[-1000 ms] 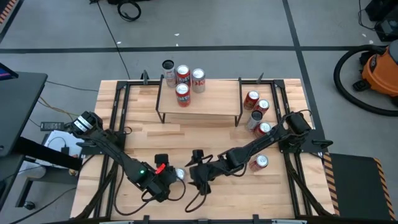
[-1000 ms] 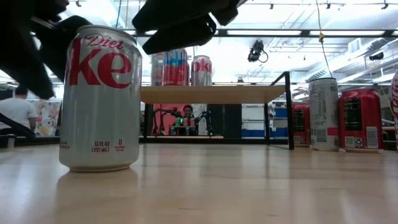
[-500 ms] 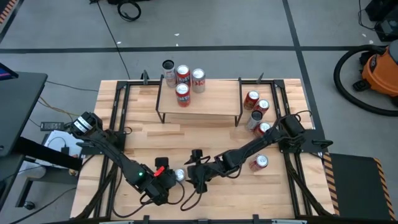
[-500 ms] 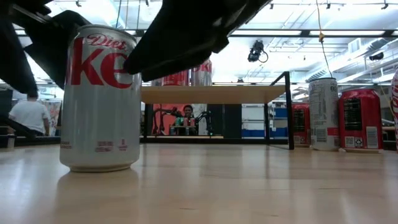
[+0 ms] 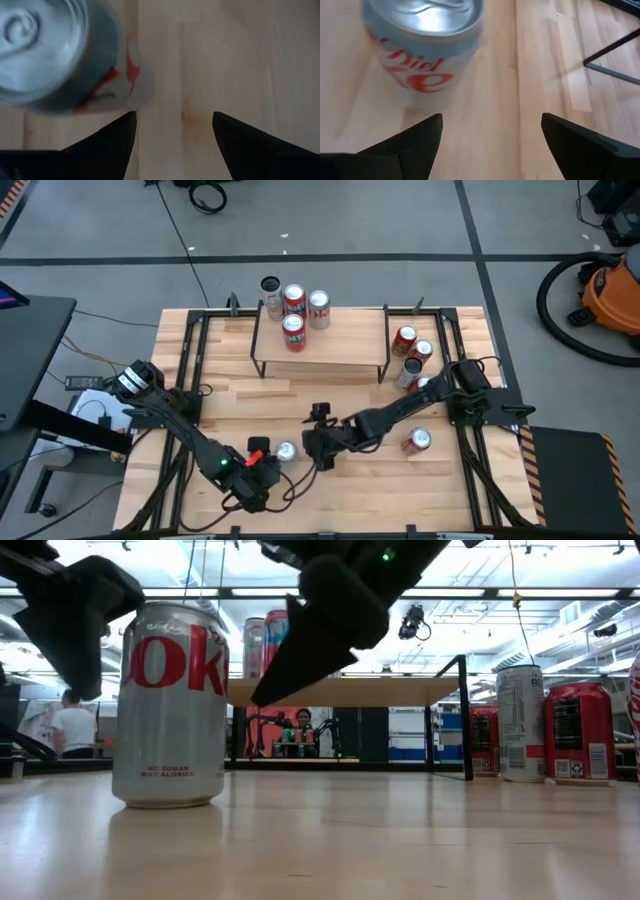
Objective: Place canned beverage on shelf
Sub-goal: Put the bottom left silver soda can on the shelf aligned with the other silver soda can
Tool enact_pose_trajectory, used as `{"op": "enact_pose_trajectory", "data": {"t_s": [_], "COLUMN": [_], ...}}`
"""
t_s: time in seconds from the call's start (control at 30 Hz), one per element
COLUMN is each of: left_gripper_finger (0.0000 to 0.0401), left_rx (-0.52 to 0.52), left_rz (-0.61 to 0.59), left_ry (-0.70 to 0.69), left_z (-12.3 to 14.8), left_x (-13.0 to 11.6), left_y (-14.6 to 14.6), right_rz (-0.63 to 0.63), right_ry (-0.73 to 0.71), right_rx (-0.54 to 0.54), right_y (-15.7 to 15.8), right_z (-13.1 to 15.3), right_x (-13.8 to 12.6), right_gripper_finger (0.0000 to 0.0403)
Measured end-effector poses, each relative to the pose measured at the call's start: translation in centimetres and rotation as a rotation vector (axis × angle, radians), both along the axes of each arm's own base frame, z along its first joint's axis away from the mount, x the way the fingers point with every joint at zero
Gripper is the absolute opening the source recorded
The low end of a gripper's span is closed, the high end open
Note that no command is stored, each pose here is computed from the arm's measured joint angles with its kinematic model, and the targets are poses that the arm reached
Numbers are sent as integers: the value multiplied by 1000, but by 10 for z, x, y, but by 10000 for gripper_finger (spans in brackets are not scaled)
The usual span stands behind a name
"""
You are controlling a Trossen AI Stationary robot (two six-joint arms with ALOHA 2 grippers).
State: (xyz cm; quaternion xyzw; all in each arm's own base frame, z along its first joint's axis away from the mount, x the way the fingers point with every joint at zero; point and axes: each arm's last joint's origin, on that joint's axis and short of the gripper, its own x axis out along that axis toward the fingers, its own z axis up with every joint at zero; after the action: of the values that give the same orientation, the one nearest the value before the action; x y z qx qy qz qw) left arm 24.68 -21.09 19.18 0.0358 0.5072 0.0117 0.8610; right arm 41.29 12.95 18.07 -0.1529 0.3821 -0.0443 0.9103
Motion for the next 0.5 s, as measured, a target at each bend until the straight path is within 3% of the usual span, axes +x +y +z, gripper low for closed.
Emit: {"op": "enact_pose_trajectory", "data": {"t_s": [0.5], "left_gripper_finger": [272], "left_rx": [1], "left_rz": [29], "left_ry": [25], "left_z": [7], "left_x": [-6], "left_y": [6], "right_rz": [97], "right_ry": [-47], "right_rx": [75], "right_y": [18], "right_z": [28], "right_x": [-1], "right_gripper_finger": [350]}}
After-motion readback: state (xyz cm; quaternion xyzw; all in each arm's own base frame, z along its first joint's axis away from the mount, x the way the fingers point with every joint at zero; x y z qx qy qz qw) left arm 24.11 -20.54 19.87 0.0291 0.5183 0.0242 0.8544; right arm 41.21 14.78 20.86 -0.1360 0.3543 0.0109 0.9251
